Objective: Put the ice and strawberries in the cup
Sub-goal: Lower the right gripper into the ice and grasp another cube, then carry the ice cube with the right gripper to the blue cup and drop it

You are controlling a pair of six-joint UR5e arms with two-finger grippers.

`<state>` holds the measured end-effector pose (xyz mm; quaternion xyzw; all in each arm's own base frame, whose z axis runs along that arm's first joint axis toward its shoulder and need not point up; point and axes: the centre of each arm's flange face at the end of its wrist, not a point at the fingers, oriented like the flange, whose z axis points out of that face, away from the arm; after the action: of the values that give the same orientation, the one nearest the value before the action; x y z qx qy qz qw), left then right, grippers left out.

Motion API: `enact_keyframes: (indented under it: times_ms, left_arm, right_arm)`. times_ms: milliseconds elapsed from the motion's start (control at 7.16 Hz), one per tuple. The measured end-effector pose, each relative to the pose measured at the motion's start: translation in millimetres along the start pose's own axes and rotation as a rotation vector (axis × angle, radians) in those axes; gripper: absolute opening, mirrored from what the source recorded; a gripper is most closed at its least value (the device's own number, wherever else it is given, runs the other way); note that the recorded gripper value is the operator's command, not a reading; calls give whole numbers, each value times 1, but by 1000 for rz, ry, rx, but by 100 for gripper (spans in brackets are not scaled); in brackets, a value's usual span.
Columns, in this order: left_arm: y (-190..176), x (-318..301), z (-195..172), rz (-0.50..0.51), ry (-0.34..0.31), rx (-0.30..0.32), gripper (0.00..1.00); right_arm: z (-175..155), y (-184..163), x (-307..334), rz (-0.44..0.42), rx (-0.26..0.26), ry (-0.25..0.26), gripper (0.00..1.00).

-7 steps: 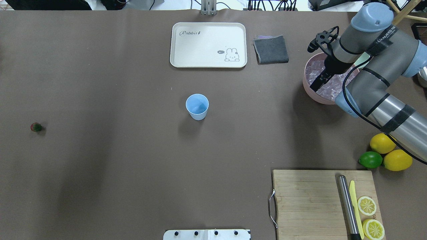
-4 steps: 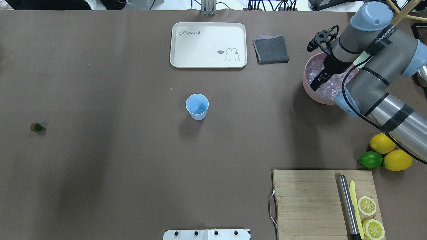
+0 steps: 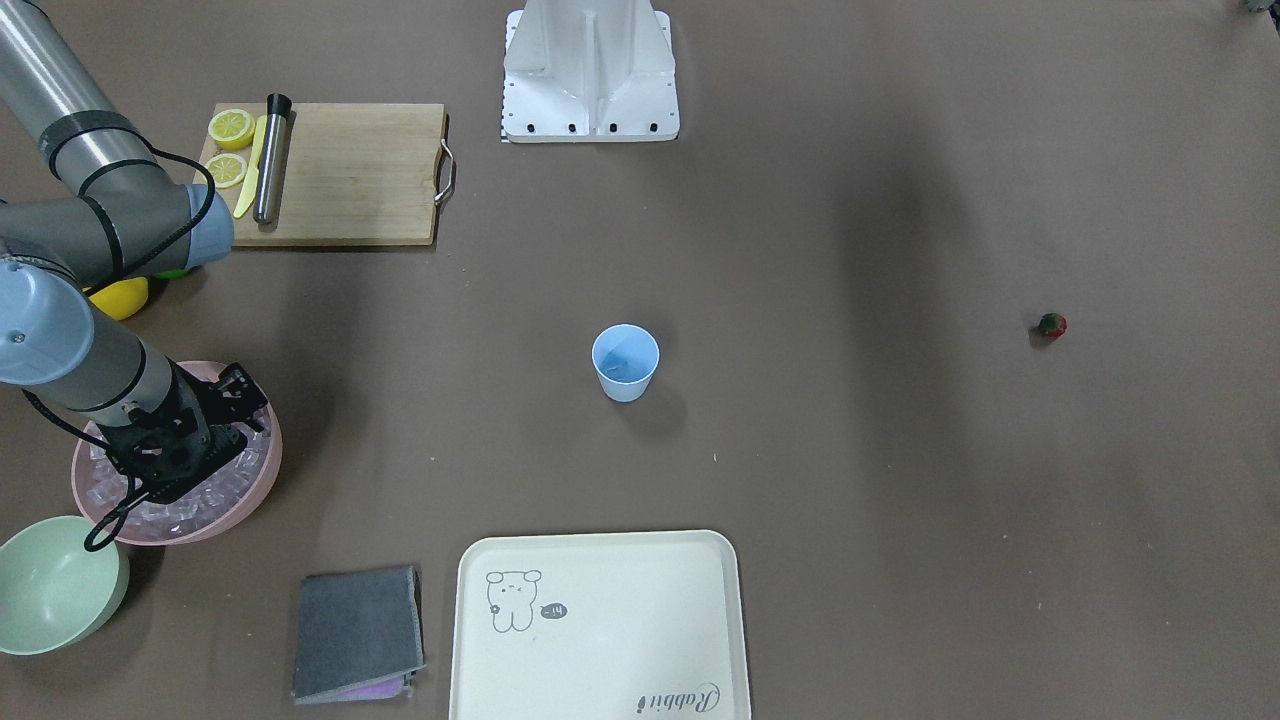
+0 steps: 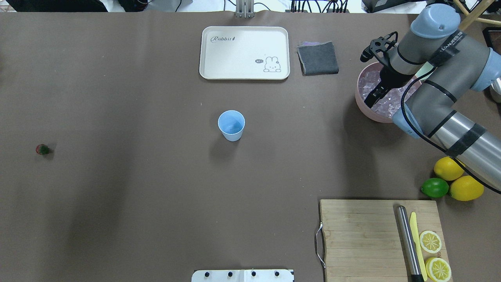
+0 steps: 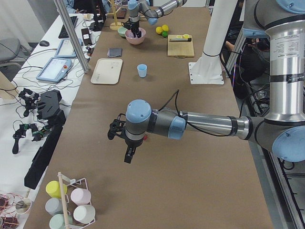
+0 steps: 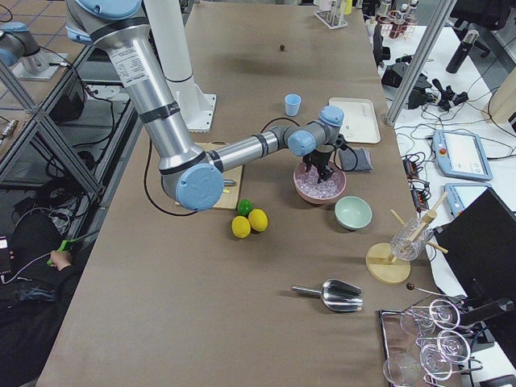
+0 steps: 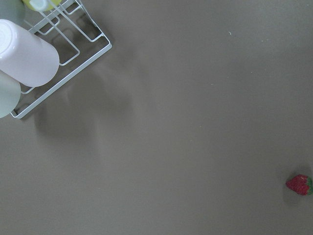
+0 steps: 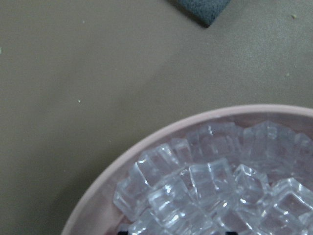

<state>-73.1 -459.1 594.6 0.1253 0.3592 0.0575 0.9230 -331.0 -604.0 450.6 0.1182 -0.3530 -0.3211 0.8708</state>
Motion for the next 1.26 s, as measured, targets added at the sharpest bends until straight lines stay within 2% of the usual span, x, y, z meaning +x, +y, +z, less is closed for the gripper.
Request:
enact_keyframes:
  times_ms: [140,279,838,1257]
  left_arm:
    - [0,0,0,0,0,0,98]
    - [0,0,0,0,0,0,98]
    - [-1,1,-1,1,0,2,98]
    - [-2,2,-2,3,0,5,98]
  right_arm:
    - [1,0,-1,6,1,-2,13]
    - [1,-1,-2,10,1,-2,0]
    - [-12,-3,3,21,14,-4,0]
    - [-77,-8,6,63,30,10,0]
